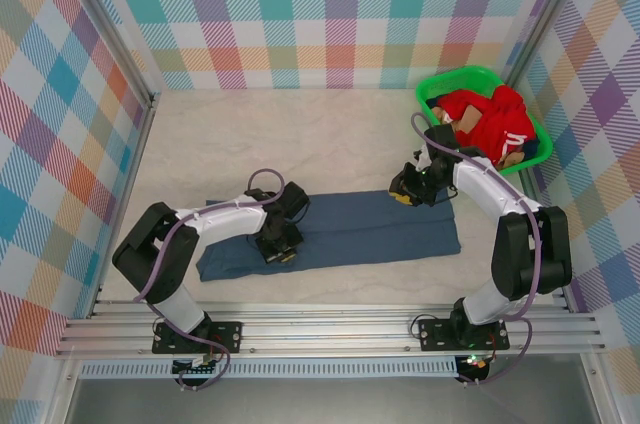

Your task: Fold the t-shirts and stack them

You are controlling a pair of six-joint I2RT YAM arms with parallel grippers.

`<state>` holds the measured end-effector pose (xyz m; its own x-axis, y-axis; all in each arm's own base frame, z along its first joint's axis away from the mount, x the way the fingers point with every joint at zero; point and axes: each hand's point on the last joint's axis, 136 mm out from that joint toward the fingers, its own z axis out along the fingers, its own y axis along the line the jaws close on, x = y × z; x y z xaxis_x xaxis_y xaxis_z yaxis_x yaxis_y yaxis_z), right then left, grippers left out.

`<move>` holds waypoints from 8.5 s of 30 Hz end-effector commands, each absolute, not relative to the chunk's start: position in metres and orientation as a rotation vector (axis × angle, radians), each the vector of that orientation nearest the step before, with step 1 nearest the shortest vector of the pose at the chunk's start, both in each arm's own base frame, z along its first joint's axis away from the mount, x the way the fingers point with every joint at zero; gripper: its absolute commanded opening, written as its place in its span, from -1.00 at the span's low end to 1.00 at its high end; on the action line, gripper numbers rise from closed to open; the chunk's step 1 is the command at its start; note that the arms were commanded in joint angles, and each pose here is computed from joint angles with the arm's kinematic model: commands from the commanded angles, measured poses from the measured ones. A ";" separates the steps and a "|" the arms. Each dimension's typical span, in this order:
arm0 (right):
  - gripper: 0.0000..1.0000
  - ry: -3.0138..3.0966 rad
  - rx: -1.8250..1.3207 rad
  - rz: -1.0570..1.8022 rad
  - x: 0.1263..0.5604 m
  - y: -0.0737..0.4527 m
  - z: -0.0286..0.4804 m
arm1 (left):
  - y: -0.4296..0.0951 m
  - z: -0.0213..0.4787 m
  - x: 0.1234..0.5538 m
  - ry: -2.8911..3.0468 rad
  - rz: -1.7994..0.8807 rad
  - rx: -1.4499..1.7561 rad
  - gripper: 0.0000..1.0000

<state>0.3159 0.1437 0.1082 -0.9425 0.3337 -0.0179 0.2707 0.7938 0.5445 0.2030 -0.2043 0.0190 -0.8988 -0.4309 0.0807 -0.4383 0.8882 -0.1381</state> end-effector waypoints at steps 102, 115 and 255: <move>-0.38 3.081 0.835 0.660 0.370 0.214 -0.002 | -0.216 0.007 0.595 -3.007 0.866 1.392 -0.58; -0.19 2.903 0.607 0.692 0.364 0.208 0.089 | -0.201 0.134 0.527 -3.231 0.775 1.113 -0.05; -0.03 3.110 0.673 0.843 0.303 0.214 0.032 | -0.221 0.028 0.329 -2.959 0.760 0.782 -0.52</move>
<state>0.2971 0.2067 0.0348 -0.9134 0.3406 0.2230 0.4058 0.8051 0.4326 0.3161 -0.2192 0.0257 -0.8671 -0.4769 0.1441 -0.4878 0.7542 -0.4396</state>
